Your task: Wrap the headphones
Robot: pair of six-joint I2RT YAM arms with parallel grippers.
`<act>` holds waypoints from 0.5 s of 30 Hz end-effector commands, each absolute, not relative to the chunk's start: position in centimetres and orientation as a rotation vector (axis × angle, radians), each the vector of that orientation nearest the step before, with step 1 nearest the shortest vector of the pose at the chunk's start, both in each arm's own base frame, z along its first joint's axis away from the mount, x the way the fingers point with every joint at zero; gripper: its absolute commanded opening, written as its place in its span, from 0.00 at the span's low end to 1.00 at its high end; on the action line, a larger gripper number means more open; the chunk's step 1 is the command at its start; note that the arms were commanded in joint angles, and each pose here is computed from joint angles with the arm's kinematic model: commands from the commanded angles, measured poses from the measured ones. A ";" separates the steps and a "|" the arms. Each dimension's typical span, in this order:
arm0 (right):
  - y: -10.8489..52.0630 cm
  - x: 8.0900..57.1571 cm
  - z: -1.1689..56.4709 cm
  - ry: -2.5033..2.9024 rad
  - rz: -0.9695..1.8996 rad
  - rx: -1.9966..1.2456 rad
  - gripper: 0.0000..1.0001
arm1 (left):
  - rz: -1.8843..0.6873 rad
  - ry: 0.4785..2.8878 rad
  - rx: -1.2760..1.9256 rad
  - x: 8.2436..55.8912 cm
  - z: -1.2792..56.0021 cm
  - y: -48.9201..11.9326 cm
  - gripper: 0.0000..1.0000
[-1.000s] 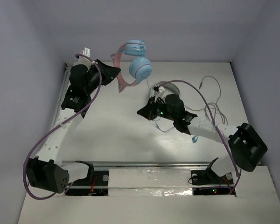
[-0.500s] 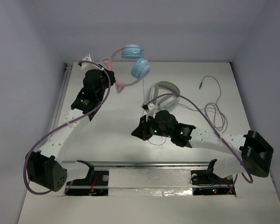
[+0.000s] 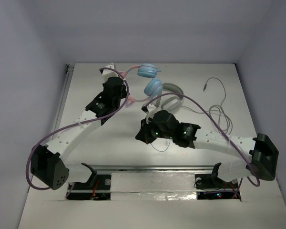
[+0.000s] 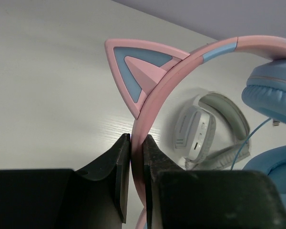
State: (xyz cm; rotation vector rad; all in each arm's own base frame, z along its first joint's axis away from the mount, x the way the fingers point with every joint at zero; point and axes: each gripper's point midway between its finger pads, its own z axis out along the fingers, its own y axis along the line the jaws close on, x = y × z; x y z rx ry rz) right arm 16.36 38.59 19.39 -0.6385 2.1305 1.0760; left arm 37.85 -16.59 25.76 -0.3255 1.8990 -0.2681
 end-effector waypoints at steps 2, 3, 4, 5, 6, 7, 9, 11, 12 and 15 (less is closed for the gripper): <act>37.3 16.3 17.2 2.211 0.958 -0.654 0.00 | -0.456 1.725 -0.332 37.7 33.3 -17.7 0.00; 37.3 16.0 17.7 2.212 0.967 -0.669 0.00 | -0.452 1.742 -0.297 37.3 33.4 -18.8 0.00; 37.4 15.7 18.4 2.206 0.986 -0.686 0.00 | -0.430 1.758 -0.275 37.3 33.0 -19.2 0.00; 37.5 15.2 19.0 2.202 1.011 -0.718 0.00 | -0.398 1.805 -0.242 37.4 31.4 -19.8 0.00; 37.3 15.1 20.1 2.190 1.001 -0.757 0.00 | -0.382 1.831 -0.207 37.2 30.6 -20.4 0.00; 37.1 14.9 21.2 2.176 1.002 -0.778 0.00 | -0.364 1.856 -0.185 37.1 29.8 -20.5 0.00; 35.8 14.3 21.6 2.191 0.948 -0.857 0.00 | -0.291 1.939 -0.130 36.6 26.9 -20.4 0.00; 35.1 14.8 23.7 2.158 0.903 -0.868 0.00 | -0.236 1.993 -0.084 35.9 25.1 -19.8 0.00; 34.1 14.8 23.4 2.181 0.840 -0.904 0.00 | -0.219 2.017 -0.051 35.6 24.1 -19.6 0.00; 33.3 15.6 24.3 2.171 0.739 -0.944 0.00 | -0.174 2.105 0.095 34.0 21.8 -19.7 0.00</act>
